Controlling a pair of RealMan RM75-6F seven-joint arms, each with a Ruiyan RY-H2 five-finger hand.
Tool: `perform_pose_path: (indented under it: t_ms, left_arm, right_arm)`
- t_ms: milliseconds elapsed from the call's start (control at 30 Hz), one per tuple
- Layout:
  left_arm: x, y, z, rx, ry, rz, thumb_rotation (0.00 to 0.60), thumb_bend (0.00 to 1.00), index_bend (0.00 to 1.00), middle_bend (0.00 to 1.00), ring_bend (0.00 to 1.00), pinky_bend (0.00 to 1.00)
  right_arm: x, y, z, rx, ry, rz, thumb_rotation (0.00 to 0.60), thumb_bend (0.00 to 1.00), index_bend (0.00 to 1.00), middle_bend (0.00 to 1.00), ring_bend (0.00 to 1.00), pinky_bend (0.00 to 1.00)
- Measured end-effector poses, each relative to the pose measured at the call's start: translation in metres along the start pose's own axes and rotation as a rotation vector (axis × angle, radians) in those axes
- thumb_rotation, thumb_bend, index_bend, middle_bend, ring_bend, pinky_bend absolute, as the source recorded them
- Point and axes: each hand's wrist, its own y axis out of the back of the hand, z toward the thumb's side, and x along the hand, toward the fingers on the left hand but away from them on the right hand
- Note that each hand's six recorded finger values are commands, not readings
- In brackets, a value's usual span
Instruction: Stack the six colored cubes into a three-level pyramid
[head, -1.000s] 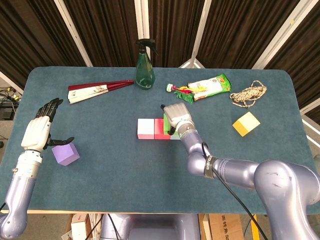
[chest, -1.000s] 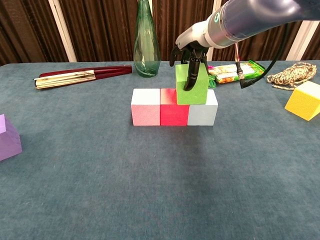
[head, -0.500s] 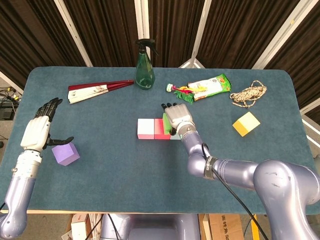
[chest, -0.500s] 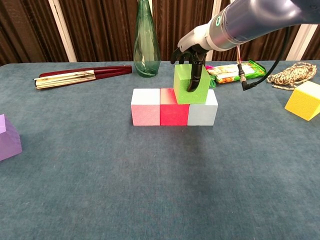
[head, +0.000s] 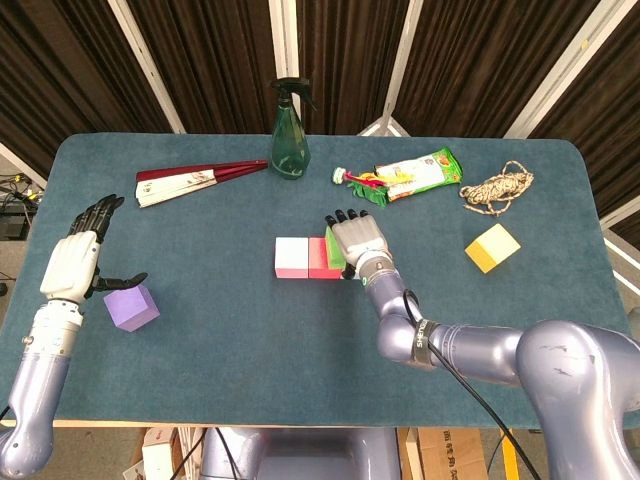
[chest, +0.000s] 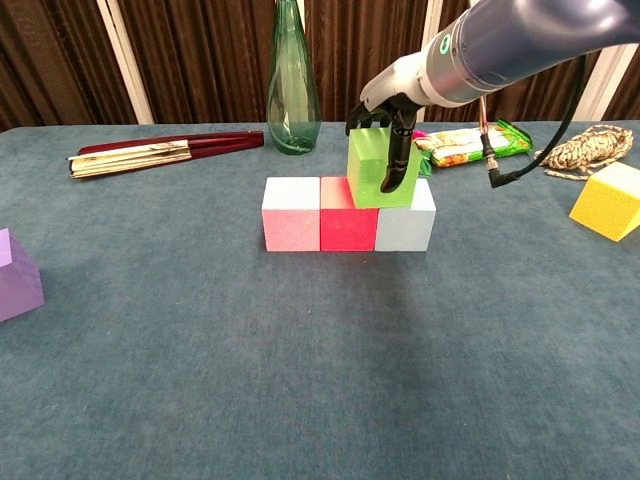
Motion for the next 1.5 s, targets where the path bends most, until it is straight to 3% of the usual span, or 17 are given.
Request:
perform_pose_path:
  t_ms: [400, 600, 900, 1233, 1367, 1500]
  left_arm:
    - [-0.002, 0.002, 0.003, -0.007, -0.013, 0.001, 0.600, 0.07, 0.00, 0.00, 0.00, 0.00]
    - [-0.003, 0.005, 0.003, -0.008, -0.013, 0.010, 0.600, 0.07, 0.00, 0.00, 0.00, 0.00]
    - [-0.005, 0.003, 0.004, 0.007, -0.021, 0.006, 0.600, 0.07, 0.00, 0.00, 0.00, 0.00]
    - [-0.007, -0.010, 0.007, 0.065, -0.025, -0.011, 0.600, 0.07, 0.00, 0.00, 0.00, 0.00]
    - [-0.012, -0.021, 0.001, 0.103, 0.005, -0.040, 0.600, 0.07, 0.00, 0.00, 0.00, 0.00]
    - [-0.019, -0.031, -0.012, 0.151, 0.057, -0.072, 0.600, 0.07, 0.00, 0.00, 0.00, 0.00]
  right_arm:
    - [0.002, 0.007, -0.010, -0.031, -0.030, -0.058, 0.600, 0.27, 0.00, 0.00, 0.00, 0.07]
    - [0.018, 0.013, -0.028, -0.012, -0.041, -0.110, 0.600, 0.27, 0.00, 0.00, 0.00, 0.03]
    - [0.072, 0.006, -0.116, -0.062, -0.154, -0.223, 0.600, 0.27, 0.00, 0.00, 0.00, 0.02]
    - [0.116, -0.038, -0.193, -0.230, -0.245, -0.311, 0.600, 0.27, 0.00, 0.00, 0.00, 0.01]
    - [0.133, -0.061, -0.217, -0.295, -0.263, -0.351, 0.600, 0.27, 0.00, 0.00, 0.00, 0.01]
    - [0.139, -0.069, -0.231, -0.328, -0.272, -0.375, 0.600, 0.27, 0.00, 0.00, 0.00, 0.01]
